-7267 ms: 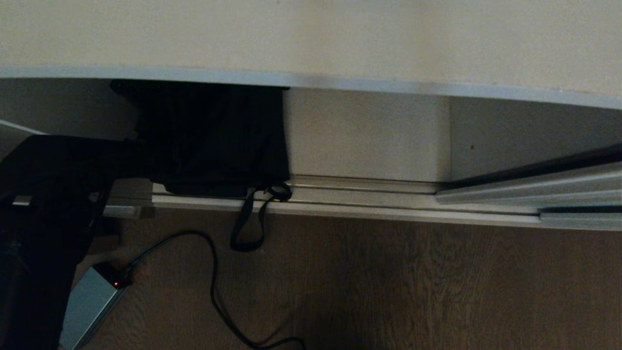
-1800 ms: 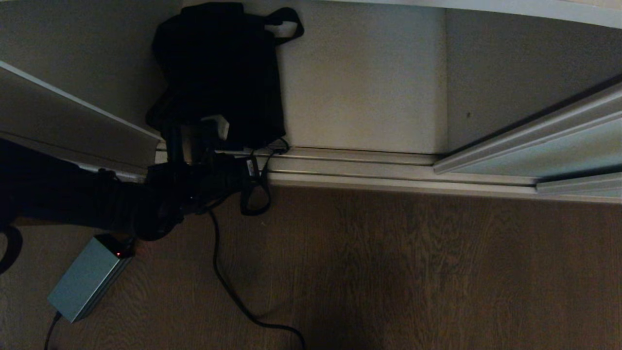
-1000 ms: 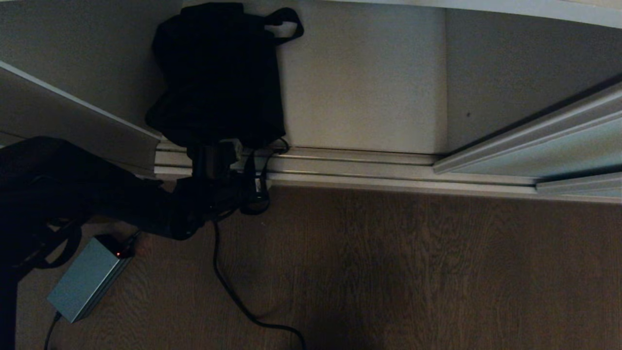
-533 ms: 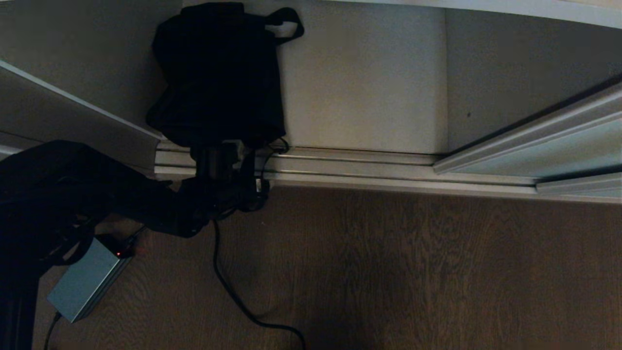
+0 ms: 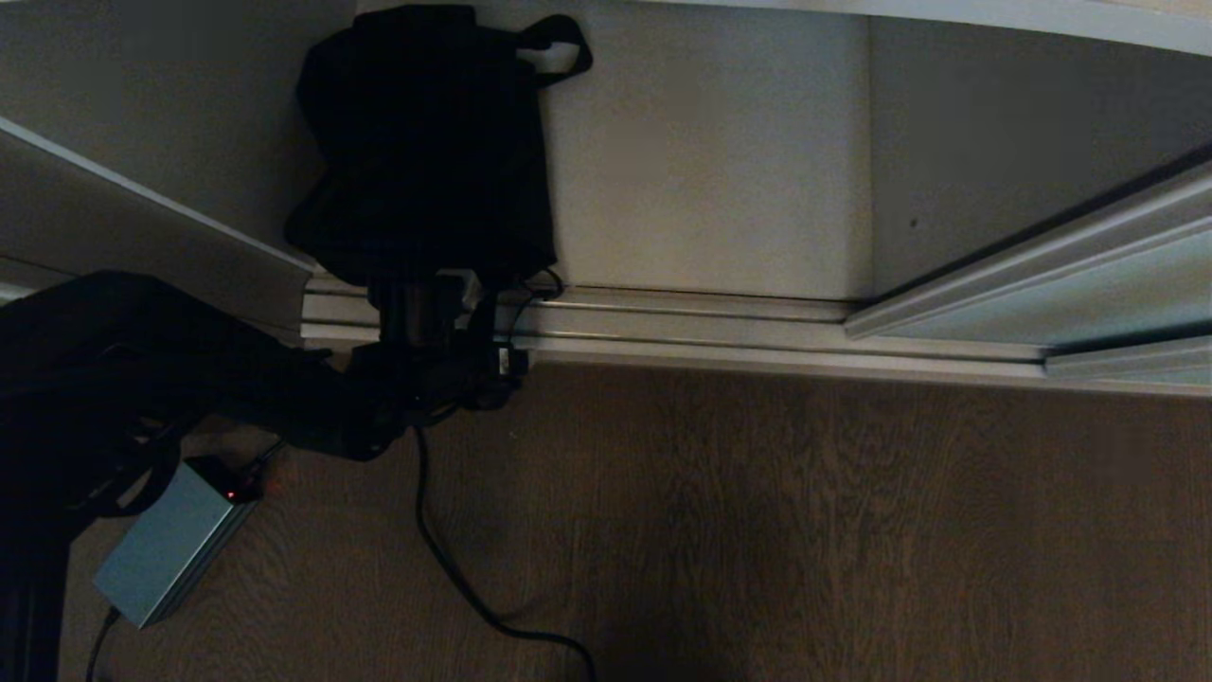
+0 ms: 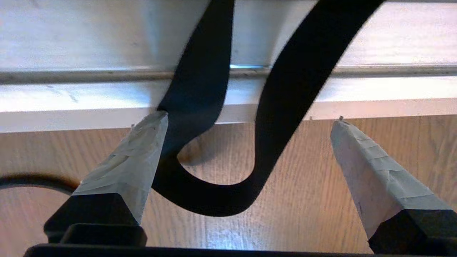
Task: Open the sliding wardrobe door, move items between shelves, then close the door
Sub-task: Place the bag on the lower shelf
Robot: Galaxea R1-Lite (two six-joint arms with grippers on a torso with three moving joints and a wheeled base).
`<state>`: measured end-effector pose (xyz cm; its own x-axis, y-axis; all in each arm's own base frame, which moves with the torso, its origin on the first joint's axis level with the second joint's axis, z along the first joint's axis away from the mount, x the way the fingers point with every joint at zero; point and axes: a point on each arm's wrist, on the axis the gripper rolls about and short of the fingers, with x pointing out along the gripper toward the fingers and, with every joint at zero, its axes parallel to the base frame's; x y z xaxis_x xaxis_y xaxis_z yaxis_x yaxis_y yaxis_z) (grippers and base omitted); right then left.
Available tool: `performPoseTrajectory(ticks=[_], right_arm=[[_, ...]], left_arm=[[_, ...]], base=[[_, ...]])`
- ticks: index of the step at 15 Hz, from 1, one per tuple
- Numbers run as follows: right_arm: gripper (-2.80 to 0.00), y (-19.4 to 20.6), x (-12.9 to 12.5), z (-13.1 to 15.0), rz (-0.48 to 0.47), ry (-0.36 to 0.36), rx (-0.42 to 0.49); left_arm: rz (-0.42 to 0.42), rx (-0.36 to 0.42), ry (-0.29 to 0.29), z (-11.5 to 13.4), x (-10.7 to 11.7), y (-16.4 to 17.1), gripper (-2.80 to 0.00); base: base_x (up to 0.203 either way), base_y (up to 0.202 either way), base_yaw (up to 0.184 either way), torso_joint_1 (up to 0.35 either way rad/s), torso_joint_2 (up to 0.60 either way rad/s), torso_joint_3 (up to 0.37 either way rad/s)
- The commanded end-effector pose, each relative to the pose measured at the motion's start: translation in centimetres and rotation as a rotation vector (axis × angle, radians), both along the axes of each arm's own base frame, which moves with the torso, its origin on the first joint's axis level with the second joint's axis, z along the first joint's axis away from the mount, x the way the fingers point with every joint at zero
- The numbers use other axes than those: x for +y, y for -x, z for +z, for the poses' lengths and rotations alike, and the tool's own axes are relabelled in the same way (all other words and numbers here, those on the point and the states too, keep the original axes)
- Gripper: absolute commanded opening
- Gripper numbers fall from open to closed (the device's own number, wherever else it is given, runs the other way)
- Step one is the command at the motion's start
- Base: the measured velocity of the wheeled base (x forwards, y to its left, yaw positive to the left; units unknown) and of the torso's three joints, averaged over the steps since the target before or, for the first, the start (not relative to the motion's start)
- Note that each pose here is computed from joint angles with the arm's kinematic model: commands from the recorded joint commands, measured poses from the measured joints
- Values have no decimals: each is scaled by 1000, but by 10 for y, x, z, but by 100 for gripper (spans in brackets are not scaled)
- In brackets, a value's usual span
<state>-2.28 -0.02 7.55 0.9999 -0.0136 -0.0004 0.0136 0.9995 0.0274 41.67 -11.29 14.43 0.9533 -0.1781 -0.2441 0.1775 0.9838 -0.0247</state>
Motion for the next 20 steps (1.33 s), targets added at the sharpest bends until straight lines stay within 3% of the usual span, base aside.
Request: performPoseTrajectory(ticks=[1,5,6,18,20], right_arm=[[-280,0,0,0,0,0,-3],[-280,0,0,0,0,0,-3],[-280,0,0,0,0,0,-3],[-280,0,0,-1,0,0,-2],[-280,0,0,0,0,0,-2]], left_arm=[[-7,23,-2,-10,-4,-3,0],[-6,12,3,-12,-7,-6,0],[-4,13,11,-12,-7,-7,-280],[-2,21,71,-12,-13,-7,-280],[4,-27,116,-2,-13,-7,-280]], base=[[0,0,0,0,0,0],[0,0,0,0,0,0],[0,0,0,0,0,0],[0,0,0,0,0,0],[0,0,0,0,0,0]])
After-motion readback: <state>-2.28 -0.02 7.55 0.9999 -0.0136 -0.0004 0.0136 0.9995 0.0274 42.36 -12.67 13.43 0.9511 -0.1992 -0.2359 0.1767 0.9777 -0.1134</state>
